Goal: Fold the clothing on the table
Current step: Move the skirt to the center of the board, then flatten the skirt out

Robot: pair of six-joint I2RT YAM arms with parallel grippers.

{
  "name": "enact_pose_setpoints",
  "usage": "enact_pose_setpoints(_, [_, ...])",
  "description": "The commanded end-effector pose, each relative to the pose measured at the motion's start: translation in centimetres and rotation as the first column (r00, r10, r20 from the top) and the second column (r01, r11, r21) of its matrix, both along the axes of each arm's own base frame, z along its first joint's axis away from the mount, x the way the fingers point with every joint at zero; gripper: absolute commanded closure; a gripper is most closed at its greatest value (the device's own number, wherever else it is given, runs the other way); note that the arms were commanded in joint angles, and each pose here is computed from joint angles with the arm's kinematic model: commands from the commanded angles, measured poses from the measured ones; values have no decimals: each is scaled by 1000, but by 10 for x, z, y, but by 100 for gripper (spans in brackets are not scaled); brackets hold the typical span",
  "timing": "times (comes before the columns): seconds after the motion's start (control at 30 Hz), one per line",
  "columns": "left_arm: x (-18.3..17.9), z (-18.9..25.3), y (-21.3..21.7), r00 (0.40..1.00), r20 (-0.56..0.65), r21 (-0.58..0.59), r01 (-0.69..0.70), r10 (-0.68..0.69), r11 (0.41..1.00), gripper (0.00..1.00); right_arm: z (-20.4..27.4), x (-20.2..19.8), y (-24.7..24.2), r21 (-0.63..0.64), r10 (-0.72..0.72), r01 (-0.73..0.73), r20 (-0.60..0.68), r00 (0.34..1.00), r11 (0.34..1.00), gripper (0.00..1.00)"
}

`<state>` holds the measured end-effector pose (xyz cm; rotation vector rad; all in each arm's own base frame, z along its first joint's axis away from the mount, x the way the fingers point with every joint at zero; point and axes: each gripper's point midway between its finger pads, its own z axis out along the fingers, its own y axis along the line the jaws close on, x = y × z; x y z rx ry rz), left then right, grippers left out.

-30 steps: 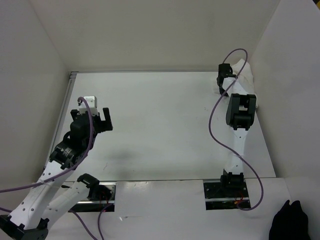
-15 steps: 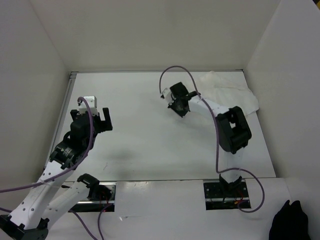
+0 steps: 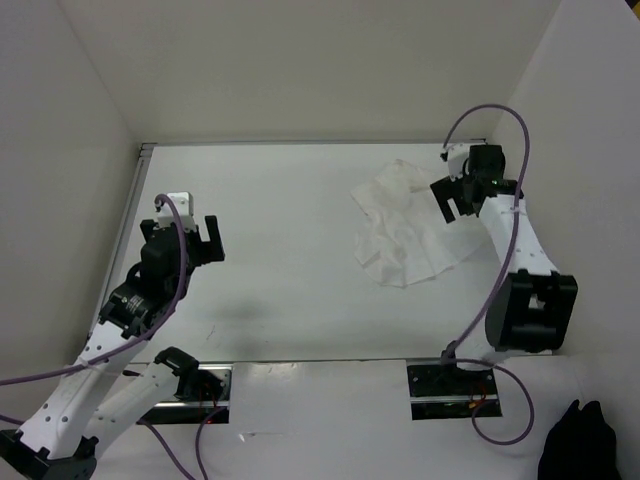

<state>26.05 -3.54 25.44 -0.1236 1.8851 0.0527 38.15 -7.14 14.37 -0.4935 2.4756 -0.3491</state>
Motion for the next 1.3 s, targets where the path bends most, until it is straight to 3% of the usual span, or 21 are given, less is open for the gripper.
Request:
enact_pose_setpoints(0.0, [2, 2, 2, 1000, 10, 1, -14, 14, 1000, 0, 81, -1, 99, 97, 223, -251, 232, 947, 963, 0])
enact_pose_setpoints(0.07, [3, 0, 1, 1000, 2, 5, -14, 14, 1000, 0, 82, 10, 127, 53, 263, -286, 263, 928, 957, 0])
enact_pose_setpoints(0.13, [3, 0, 1, 1000, 2, 5, -14, 14, 1000, 0, 49, 23, 156, 44, 286, -299, 183, 941, 953, 0])
enact_pose_setpoints(0.2, [3, 0, 1, 1000, 2, 5, -14, 14, 1000, 0, 47, 50, 168, 59, 263, -278, 192, 946, 959, 0])
enact_pose_setpoints(0.23, [3, 0, 1, 1000, 2, 5, -14, 14, 1000, 0, 19, 67, 170, 65, 222, -232, 140, 965, 970, 0])
enact_pose_setpoints(0.27, [3, 0, 1, 1000, 3, -3, -17, 17, 1000, 0, 32, 88, 175, 70, 200, -216, 188, 962, 974, 0])
enact_pose_setpoints(0.47, [4, -2, 0, 1000, -5, 1, -17, 17, 1000, 0, -10, 158, 172, -16, 99, -98, 181, 978, 995, 0])
enact_pose_setpoints(0.6, [6, -4, 0, 1000, -14, 5, -17, 17, 1000, 0, -23, 179, 159, -85, 33, -15, 223, 974, 996, 0])
enact_pose_setpoints(0.73, [6, -4, 0, 1000, -14, 5, -17, 17, 1000, 0, -27, 179, 147, -107, 5, 23, 255, 967, 994, 0])
enact_pose_setpoints(0.93, [6, -4, 0, 1000, -14, 5, -17, 17, 1000, 0, 5, 172, 105, -191, 24, 43, 335, 942, 981, 0])
enact_pose_setpoints(1.1, [6, -4, 0, 1000, -14, 5, -17, 17, 1000, 0, -3, 180, 53, -264, -5, 93, 314, 949, 960, 3])
enact_pose_setpoints(1.27, [6, -4, 2, 1000, -12, 8, -26, 26, 1000, 0, -13, 185, 40, -248, -26, 102, 292, 956, 963, 4])
